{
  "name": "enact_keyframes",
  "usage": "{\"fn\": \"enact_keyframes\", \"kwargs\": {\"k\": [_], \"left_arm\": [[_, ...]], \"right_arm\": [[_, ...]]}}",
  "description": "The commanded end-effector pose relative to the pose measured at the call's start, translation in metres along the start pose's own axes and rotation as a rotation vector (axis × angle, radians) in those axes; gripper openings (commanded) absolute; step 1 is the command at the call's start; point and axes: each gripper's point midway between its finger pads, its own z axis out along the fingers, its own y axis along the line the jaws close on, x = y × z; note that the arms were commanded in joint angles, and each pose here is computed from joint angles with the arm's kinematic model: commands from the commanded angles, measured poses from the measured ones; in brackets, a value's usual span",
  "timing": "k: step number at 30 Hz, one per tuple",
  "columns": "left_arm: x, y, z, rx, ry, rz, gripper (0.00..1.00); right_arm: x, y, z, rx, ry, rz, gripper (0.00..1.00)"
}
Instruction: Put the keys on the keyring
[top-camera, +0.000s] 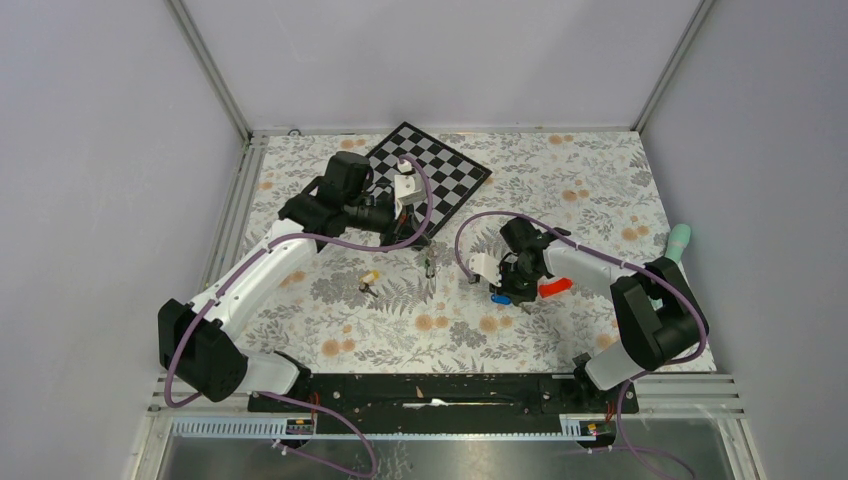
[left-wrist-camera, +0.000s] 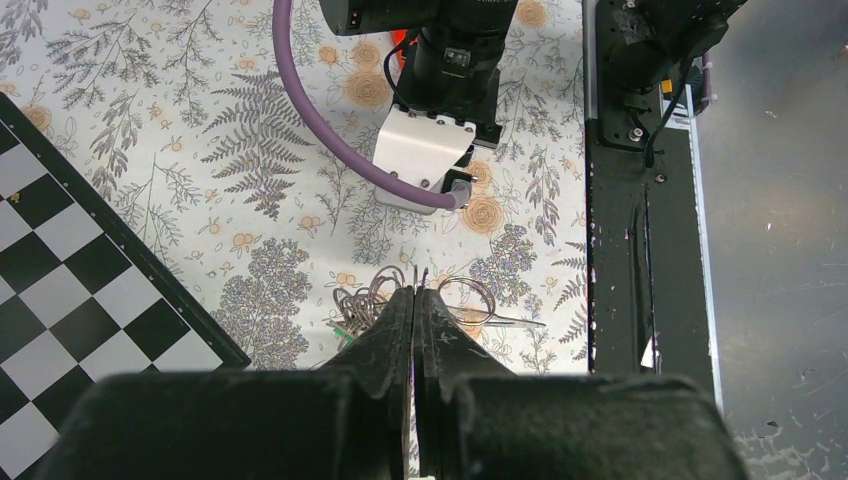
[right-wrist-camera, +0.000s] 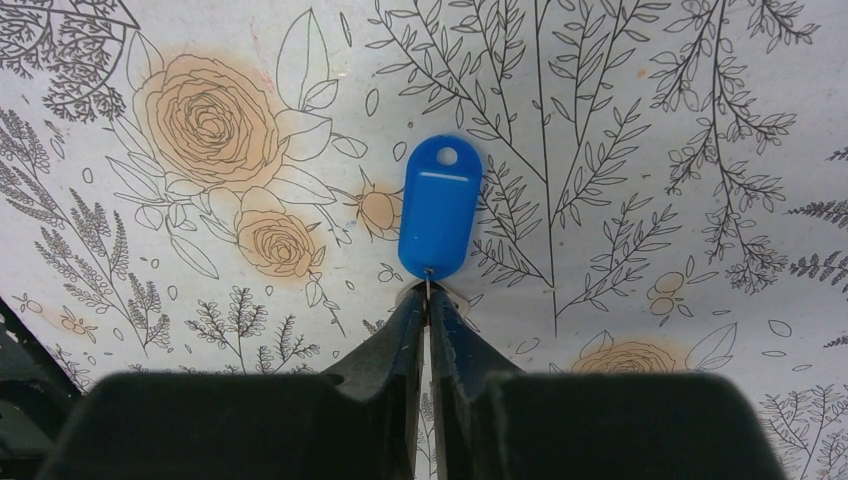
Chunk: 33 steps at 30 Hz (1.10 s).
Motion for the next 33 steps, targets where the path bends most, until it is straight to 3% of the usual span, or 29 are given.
{"fn": "enact_keyframes", "kwargs": {"k": [1, 10, 21, 33], "left_arm": [[-0.024, -0.001, -0.006, 0.0, -0.052, 0.085, 0.0], [-0.022, 0.0, -0.006, -0.007, -0.047, 0.087, 0.0], [-0.023, 0.009, -0.006, -0.049, -0.035, 0.077, 0.0], [-0.033, 0.031, -0.01, -0.124, -0.093, 0.001, 0.0]], "right_arm": [[-0.009, -0.008, -0.006, 0.028, -0.013, -0.015, 0.11], [-0.015, -0.008, -0.008, 0.035, -0.041, -0.011, 0.0], [-0.027, -0.005, -0.026, 0.063, -0.105, 0.005, 0.0], [-0.086, -0.005, -0.087, 0.131, -0.371, 0.026, 0.0]]}}
